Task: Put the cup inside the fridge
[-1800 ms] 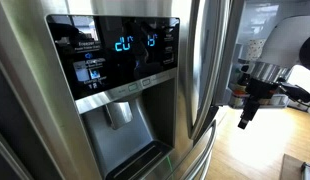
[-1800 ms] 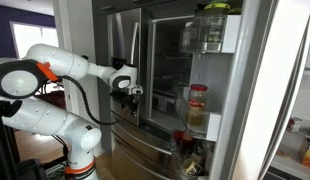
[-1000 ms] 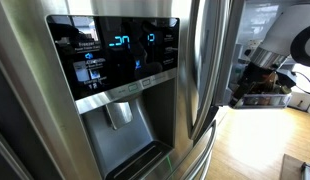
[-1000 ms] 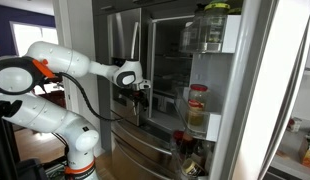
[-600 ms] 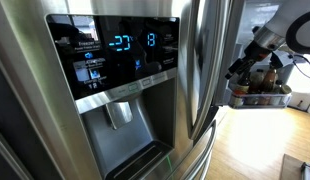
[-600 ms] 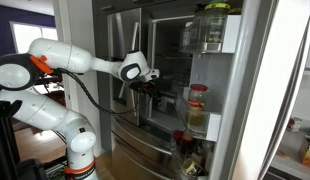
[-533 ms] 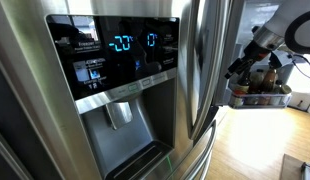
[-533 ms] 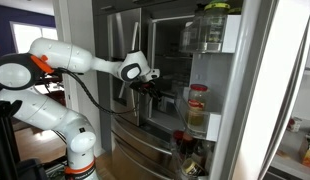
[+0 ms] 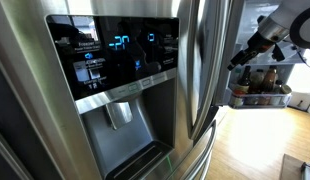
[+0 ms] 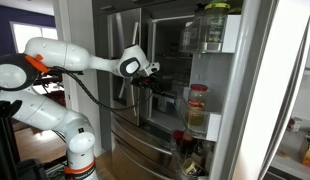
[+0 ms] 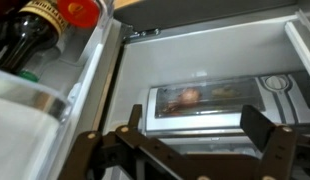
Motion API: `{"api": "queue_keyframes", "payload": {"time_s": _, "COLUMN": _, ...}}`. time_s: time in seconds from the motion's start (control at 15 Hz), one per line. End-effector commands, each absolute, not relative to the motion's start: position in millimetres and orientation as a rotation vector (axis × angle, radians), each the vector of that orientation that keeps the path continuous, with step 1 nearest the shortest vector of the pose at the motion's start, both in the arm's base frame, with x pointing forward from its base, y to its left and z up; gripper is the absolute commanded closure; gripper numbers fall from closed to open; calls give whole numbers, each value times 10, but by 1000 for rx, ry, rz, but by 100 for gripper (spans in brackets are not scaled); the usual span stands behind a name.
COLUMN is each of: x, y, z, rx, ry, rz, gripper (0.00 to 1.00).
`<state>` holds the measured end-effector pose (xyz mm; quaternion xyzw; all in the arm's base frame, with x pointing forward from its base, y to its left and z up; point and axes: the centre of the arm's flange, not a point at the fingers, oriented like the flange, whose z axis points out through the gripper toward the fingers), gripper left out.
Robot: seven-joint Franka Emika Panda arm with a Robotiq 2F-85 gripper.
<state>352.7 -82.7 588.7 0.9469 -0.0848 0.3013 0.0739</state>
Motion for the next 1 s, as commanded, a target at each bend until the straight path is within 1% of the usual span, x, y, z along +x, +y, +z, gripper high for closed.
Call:
{"api": "queue_keyframes", "payload": {"time_s": 0.0, "x": 3292, "y": -917, "z": 6239, "rx": 2673, "ry": -310, "rz": 1084, "gripper": 0}}
{"api": "queue_keyframes", "payload": {"time_s": 0.33, "x": 3023, "y": -1285, "z": 6526, "rx": 2485, "ry": -559, "rz": 1229, "gripper": 0}}
{"api": "queue_keyframes", "payload": {"time_s": 0.4, "x": 2981, "y": -1355, "z": 6567, "rx": 2445, "ry": -559, "rz": 1248, "gripper": 0}}
{"api": "queue_keyframes", "payload": {"time_s": 0.47, "x": 3062, "y": -1274, "z": 6588, "rx": 2523, "ry": -508, "rz": 1225, "gripper": 0}}
{"api": "queue_keyframes", "payload": {"time_s": 0.93, "x": 2992, "y": -1366, "z": 6642, "rx": 2475, "ry": -544, "rz": 1242, "gripper": 0}}
